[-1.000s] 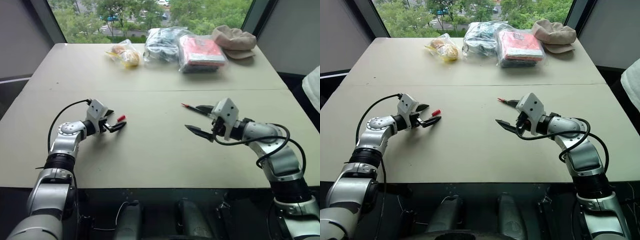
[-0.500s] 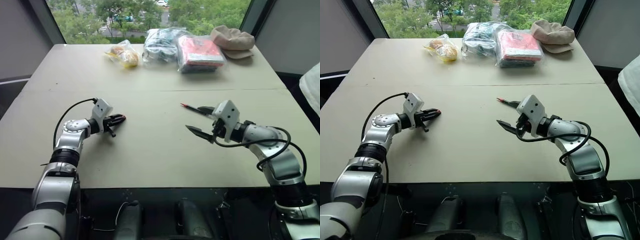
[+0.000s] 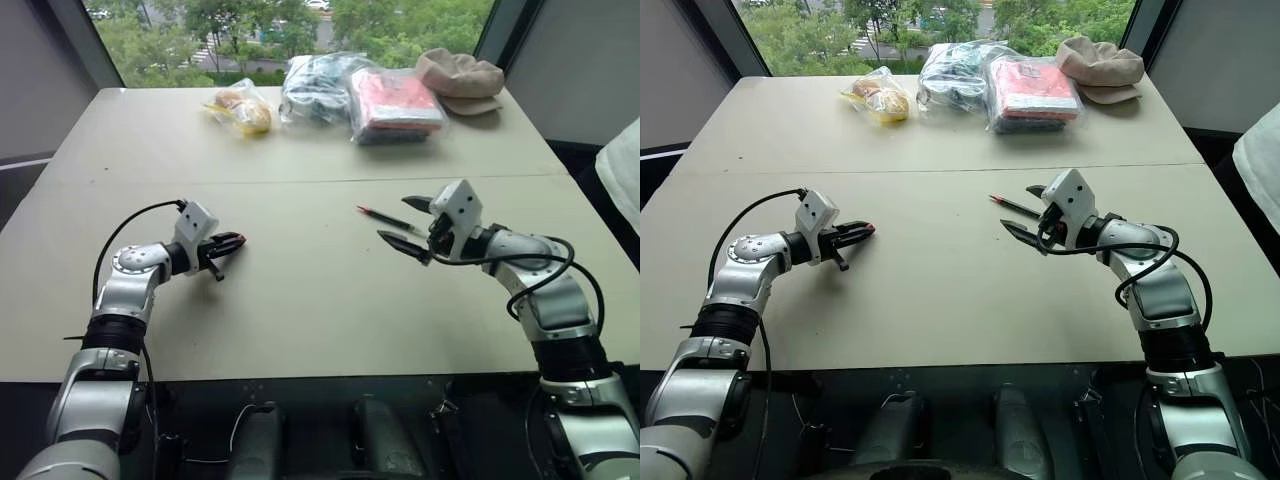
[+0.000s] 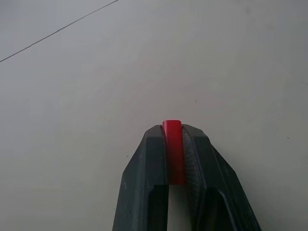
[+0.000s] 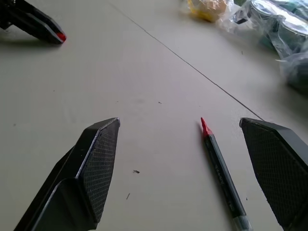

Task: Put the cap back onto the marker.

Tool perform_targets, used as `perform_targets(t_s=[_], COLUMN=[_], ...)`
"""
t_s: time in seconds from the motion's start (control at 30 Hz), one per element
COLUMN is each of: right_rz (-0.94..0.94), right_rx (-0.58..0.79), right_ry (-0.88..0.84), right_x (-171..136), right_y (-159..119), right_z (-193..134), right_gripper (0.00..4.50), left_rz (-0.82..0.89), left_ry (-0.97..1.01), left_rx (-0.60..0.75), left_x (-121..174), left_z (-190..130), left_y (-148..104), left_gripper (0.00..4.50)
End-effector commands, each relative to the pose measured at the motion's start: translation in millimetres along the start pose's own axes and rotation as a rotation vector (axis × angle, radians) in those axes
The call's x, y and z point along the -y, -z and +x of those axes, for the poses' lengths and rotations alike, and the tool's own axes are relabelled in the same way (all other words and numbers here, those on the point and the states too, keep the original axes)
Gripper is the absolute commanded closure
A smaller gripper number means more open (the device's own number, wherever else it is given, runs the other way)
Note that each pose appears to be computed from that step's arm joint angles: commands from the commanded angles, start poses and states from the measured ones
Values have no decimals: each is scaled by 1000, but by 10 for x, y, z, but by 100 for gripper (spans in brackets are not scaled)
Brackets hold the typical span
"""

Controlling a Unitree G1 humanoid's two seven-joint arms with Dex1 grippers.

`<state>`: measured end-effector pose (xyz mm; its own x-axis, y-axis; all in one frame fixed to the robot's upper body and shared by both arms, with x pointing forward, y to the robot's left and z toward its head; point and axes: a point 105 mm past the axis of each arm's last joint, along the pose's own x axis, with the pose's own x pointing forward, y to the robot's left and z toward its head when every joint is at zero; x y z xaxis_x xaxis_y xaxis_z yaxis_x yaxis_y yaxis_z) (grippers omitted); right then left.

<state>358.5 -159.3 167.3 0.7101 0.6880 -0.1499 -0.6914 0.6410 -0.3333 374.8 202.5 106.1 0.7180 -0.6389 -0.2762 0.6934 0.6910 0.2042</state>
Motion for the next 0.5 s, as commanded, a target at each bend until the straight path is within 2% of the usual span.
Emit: perform_targets(t_s=[0.03,0.27,0.5], right_rz=[-10,48,68], right_rx=[35,-50,-119], right_ry=[-9,-24,-5], right_x=[136,388,543], right_y=[-46,306,493], right_z=[75,238,263], right_gripper=[38,38,38], left_rz=[49,27,-2], left_ry=[-37,-81,-114], left_rx=[86,144,140], left_x=[43,386,625], left_z=[-174,-404,-509], left_y=[-339,-576,-559], left_gripper=[445,445,445])
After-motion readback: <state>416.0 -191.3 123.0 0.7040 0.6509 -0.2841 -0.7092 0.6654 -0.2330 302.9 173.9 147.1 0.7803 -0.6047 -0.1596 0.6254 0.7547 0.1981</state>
